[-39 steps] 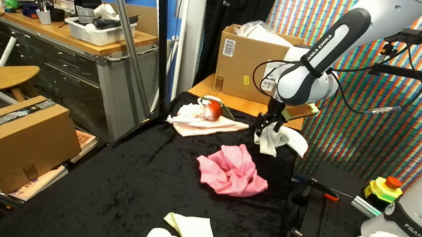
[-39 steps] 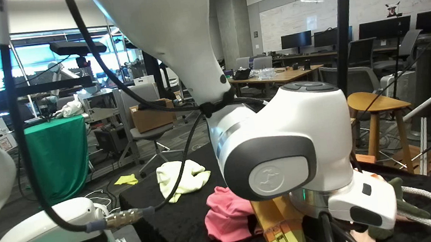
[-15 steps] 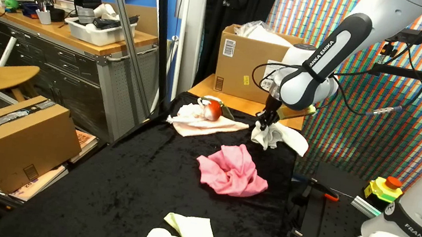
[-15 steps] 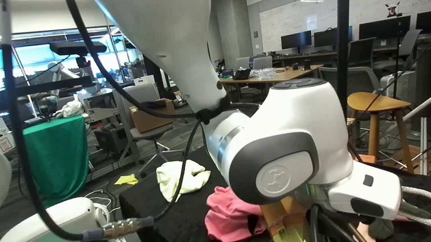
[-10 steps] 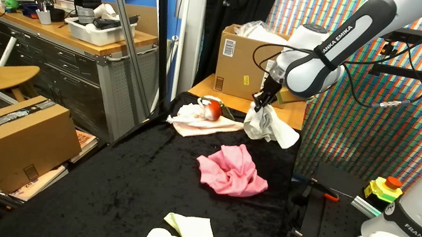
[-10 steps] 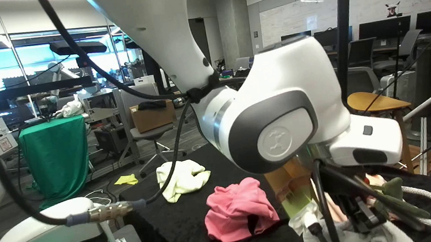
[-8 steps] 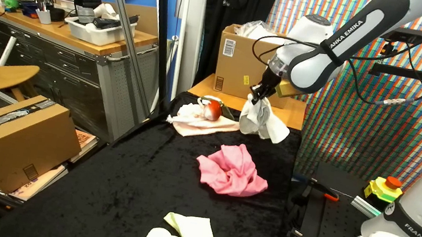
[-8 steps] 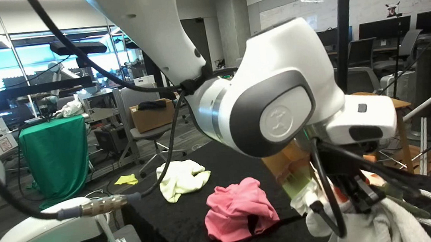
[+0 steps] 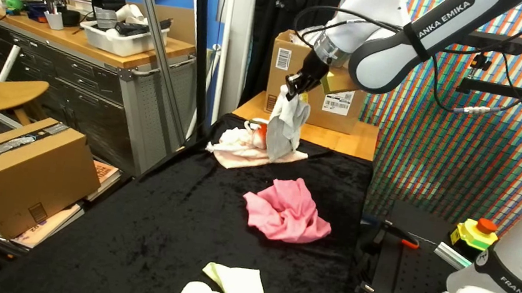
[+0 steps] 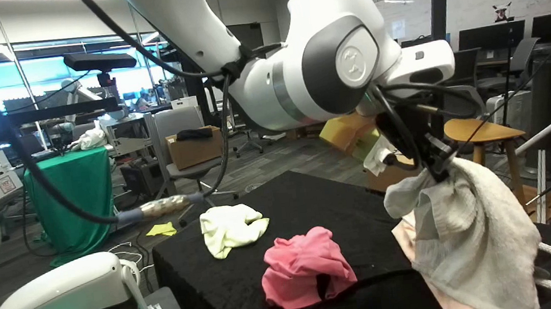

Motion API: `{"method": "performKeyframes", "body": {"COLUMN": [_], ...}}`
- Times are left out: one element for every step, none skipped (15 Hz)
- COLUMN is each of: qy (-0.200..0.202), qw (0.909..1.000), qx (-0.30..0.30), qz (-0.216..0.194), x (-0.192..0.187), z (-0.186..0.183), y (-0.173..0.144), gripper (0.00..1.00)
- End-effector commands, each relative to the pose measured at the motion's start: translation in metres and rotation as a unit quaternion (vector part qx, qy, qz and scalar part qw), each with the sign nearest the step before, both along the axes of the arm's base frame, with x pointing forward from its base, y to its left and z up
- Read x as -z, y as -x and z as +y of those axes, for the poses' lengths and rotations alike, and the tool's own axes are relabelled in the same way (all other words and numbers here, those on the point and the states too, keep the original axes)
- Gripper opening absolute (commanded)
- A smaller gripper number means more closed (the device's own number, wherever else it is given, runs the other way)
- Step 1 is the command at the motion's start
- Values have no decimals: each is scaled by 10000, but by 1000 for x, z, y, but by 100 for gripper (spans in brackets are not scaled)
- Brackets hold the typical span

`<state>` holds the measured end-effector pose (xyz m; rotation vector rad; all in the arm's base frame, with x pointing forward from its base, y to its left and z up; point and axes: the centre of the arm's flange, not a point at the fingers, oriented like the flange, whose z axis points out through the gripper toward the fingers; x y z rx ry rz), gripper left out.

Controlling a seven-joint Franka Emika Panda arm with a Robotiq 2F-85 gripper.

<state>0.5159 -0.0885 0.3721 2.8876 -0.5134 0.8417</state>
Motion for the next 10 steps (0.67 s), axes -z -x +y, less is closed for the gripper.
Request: {"method": "performKeyframes", "body": {"qy": [-160, -225, -297, -342, -435, -468, -505, -524, -546, -560], "qw": [9997, 9996, 9994, 9994, 9990, 9989, 9987, 9986, 9984, 9983], "qx": [-169, -147, -156, -93, -80, -18, 18, 87, 133, 162], "qz": [17, 9, 6, -37, -53, -75, -67, -67, -42, -6], "x": [-32, -35, -39, -40, -43, -40, -38, -35, -30, -26], "z": [27, 34, 39, 43, 45, 45, 44, 41, 39, 37], "y": [-41, -52, -60, -70, -76, -84, -90, -95, -100, -103], "gripper": [7, 7, 7, 7, 7, 7, 7, 7, 7, 7]}}
